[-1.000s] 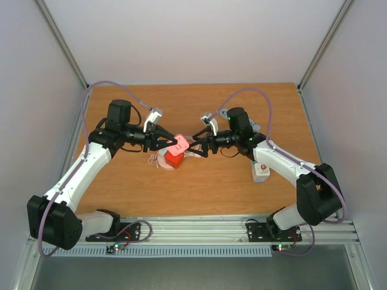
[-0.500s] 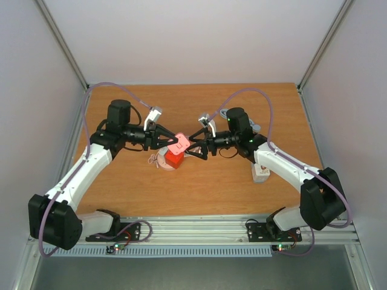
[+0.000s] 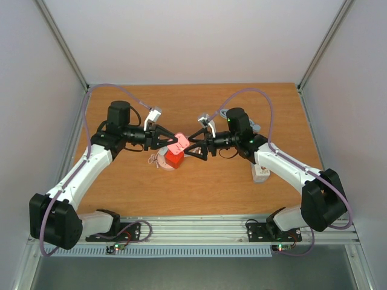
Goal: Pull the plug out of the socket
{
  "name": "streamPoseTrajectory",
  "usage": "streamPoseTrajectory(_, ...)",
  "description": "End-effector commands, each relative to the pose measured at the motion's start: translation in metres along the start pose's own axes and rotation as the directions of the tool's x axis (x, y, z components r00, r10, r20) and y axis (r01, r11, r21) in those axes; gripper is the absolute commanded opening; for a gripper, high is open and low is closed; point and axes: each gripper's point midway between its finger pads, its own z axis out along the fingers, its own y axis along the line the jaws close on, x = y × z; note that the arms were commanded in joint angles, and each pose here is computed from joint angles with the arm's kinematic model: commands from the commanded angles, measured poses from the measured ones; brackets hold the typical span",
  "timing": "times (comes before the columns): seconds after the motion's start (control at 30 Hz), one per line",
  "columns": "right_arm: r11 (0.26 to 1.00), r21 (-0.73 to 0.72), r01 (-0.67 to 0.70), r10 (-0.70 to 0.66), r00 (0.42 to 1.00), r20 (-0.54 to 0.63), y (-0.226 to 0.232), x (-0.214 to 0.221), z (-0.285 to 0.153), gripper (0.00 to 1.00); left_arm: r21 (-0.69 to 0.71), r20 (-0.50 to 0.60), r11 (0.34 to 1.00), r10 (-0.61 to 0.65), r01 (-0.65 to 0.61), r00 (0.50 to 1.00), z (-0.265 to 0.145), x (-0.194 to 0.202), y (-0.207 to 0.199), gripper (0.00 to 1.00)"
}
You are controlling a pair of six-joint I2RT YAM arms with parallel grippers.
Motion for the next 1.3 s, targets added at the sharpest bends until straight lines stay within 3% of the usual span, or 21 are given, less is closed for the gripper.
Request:
streamPoseTrajectory(0.0,0.998,0.058,0.025,-0.029,0.998,0.057,-0.001,-0.023,-0.002,0.97,0.032,0.001,0.999,0.025,-0.025,1.000,0.002,0.000,-0.006,0.01)
streamPoseTrajectory(0.7,0.970,0.243,-0.023,-0.001,0.995,0.099,-0.045,-0.033,0.000,0.96,0.063,-0.054,0.996,0.061,-0.058,0.997,0.014,0.008,-0.017,0.01)
streamPoseTrajectory(1.03,0.999,0.030,0.045,-0.046,0.999,0.029,0.001,-0.027,0.001,0.98,-0.134,-0.023,0.989,0.058,-0.061,0.998,0.005,-0.004,0.019,0.01)
streamPoseTrajectory(1.27,0.997,-0.037,0.069,-0.070,0.998,-0.001,0.019,-0.024,-0.003,0.99,-0.383,0.010,0.923,0.035,-0.029,0.999,-0.023,-0.016,0.073,0.01)
